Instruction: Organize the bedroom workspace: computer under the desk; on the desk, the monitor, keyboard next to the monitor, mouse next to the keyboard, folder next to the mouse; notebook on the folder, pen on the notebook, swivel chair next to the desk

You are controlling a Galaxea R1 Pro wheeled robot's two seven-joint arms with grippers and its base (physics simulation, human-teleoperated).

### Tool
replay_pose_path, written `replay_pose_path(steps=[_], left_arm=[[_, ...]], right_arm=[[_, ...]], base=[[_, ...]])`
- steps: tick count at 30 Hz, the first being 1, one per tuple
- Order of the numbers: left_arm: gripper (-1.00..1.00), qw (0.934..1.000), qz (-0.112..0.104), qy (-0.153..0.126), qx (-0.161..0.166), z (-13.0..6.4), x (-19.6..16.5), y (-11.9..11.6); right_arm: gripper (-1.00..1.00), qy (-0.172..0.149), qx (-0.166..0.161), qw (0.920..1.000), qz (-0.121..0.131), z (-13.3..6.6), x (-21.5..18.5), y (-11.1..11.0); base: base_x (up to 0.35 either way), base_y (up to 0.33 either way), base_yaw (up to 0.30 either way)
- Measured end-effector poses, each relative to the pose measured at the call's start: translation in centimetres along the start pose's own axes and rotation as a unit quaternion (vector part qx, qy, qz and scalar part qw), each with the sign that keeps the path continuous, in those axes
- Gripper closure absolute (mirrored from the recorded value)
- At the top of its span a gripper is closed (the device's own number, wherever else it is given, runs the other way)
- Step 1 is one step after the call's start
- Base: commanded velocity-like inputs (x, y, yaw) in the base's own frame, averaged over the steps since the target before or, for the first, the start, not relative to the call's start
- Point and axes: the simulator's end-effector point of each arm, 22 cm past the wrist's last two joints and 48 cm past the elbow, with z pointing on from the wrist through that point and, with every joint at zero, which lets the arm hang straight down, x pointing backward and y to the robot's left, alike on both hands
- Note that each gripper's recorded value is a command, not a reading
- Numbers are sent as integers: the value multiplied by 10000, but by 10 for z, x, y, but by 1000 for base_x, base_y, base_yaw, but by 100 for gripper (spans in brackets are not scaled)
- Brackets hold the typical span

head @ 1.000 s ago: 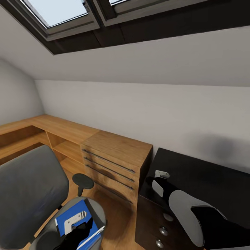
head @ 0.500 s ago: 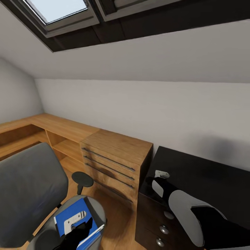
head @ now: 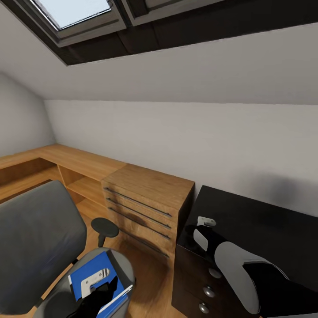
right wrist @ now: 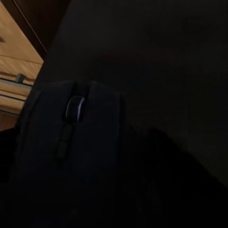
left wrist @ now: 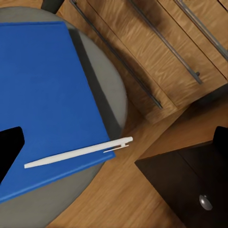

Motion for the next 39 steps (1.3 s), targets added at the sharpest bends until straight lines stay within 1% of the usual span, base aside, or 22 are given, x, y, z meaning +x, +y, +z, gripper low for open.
replay_pose_path(steps=[11, 15, 17, 18, 19, 21, 22, 24, 28, 29, 30, 32, 33, 36, 37, 38, 39], left_arm=[[-100, 10000, 23, -17, -24, 0, -2, 3], [-100, 10000, 28, -42, -35, 0, -4, 6], [-100, 10000, 21, -90, -34, 0, -6, 6], [-100, 9998, 5, -183, -38, 0, -10, 6], [-100, 9998, -2, -217, -39, 0, -12, 6], [-100, 9996, -14, -289, -42, 0, -15, 6], [-100, 9994, -18, -343, -48, 0, -17, 7], [-100, 9993, -20, -359, -49, 0, -18, 7], [-100, 9993, -20, -369, -51, 0, -18, 7], [-100, 9993, -20, -371, -50, 0, -18, 7], [-100, 9993, -21, -373, -50, 0, -18, 7], [-100, 9993, -11, -377, -57, 0, -19, 8], [-100, 9993, -7, -382, -59, 0, -19, 8], [-100, 9992, -3, -384, -61, 0, -19, 8], [-100, 9992, -3, -385, -62, 0, -19, 8], [-100, 9992, -2, -383, -63, 0, -19, 9], [-100, 9992, -2, -381, -68, -1, -19, 9]], right_arm=[[-100, -35, 22, 10000, 7, 0, -3, -3], [-100, -81, 0, 10000, 22, 0, -6, -1], [-100, -91, -12, 10000, 26, -1, -7, 1], [-100, -105, -19, 9999, 26, -1, -8, 2], [-100, -111, -22, 9999, 26, -1, -9, 2], [-100, -156, -34, 9999, 38, -2, -13, 3], [-100, -353, -73, 9993, 75, -5, -32, 6], [-100, -480, -105, 9987, 116, -8, -44, 8], [-100, -538, -50, 9984, 155, -18, -50, 2], [-100, -574, 5, 9982, 173, -24, -51, -3], [-100, -567, 161, 9981, 204, -42, -38, -19], [-100, -737, 223, 9967, 274, -74, -36, -33], [-100, -837, 224, 9958, 309, -95, -35, -41], [-100, -965, 169, 9945, 383, -120, -33, -43], [-100, -971, 153, 9944, 397, -123, -32, -42], [-100, -980, 99, 9942, 423, -128, -30, -37], [-100, -995, 2, 9943, 388, -134, -28, -26]], base=[[0, 0, 0], [0, 0, 0], [0, 0, 0], [0, 0, 0], [0, 0, 0], [0, 0, 0], [0, 0, 0], [0, 0, 0], [0, 0, 0], [0, 0, 0], [0, 0, 0], [0, 0, 0], [0, 0, 0], [0, 0, 0], [0, 0, 0], [0, 0, 0], [0, 0, 0]])
